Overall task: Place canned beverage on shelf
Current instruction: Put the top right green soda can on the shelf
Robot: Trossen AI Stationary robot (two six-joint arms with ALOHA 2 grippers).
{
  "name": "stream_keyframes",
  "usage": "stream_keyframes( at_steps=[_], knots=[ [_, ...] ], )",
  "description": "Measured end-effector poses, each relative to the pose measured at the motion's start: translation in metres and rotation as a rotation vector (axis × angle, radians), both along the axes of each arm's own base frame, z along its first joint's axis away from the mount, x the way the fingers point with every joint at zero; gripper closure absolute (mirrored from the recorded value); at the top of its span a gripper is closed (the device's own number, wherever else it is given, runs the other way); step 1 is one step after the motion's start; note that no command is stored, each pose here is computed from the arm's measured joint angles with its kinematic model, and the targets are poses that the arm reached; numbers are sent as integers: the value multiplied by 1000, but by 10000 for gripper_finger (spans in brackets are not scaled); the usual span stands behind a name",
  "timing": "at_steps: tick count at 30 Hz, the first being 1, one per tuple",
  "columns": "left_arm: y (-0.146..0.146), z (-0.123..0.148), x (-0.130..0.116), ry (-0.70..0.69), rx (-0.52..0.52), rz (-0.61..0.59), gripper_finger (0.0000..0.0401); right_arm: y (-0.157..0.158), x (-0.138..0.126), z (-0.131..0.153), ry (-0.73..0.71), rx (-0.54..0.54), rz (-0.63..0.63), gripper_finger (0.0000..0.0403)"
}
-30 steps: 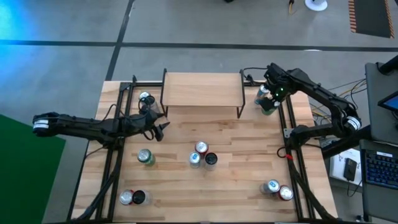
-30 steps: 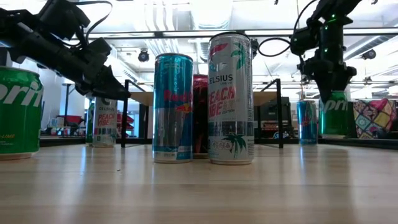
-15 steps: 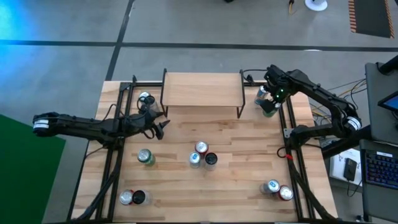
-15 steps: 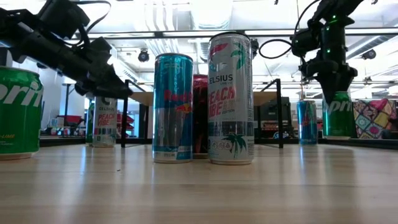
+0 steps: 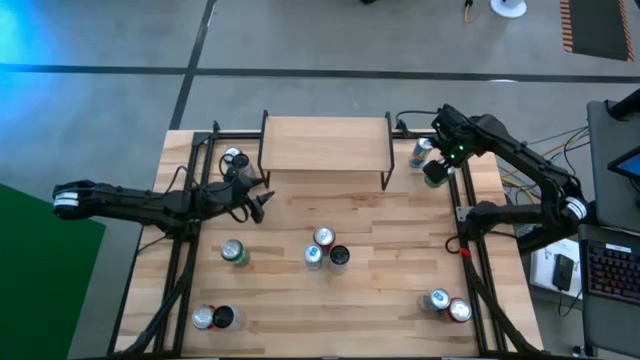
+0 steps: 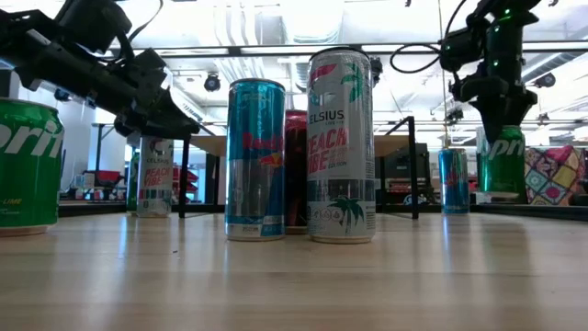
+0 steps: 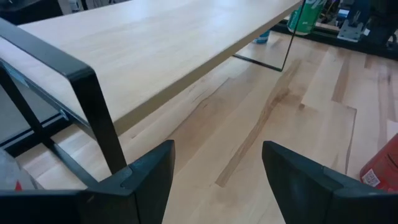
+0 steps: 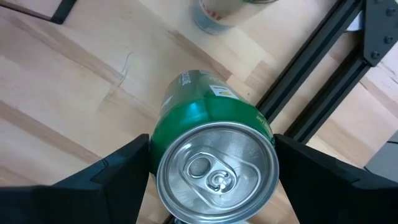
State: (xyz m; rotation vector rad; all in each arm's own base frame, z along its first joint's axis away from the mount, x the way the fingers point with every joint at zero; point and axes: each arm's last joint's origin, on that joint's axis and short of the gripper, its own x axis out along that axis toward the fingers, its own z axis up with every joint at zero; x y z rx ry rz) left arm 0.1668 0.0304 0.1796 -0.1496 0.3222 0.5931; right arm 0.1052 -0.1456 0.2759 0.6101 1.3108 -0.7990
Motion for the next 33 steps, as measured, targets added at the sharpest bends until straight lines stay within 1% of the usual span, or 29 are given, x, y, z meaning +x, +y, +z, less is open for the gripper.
stream_keyframes(
  at_steps=[2, 5, 8, 18, 21, 26, 33],
  knots=[
    [0, 1, 1, -5, 1, 0, 172, 3, -2, 2, -1, -1, 0, 101],
    [0, 2, 1, -8, 1, 0, 172, 8, -6, 8, 19, 29, -10, 101],
    [0, 3, 1, -8, 1, 0, 172, 10, -8, 18, 23, 38, -27, 101],
    [0, -1, 3, 13, -1, 0, 172, 3, -2, 71, -70, -73, -60, 102],
    [0, -3, 4, 28, 1, -2, 172, 1, 3, 87, -92, -93, -67, 102],
    [1, -7, 5, 58, 1, -2, 172, -3, 19, 106, -106, -94, -55, 103],
    [1, -14, 9, 96, 0, 5, 172, -16, 49, 116, -107, -91, 6, 103]
  ],
)
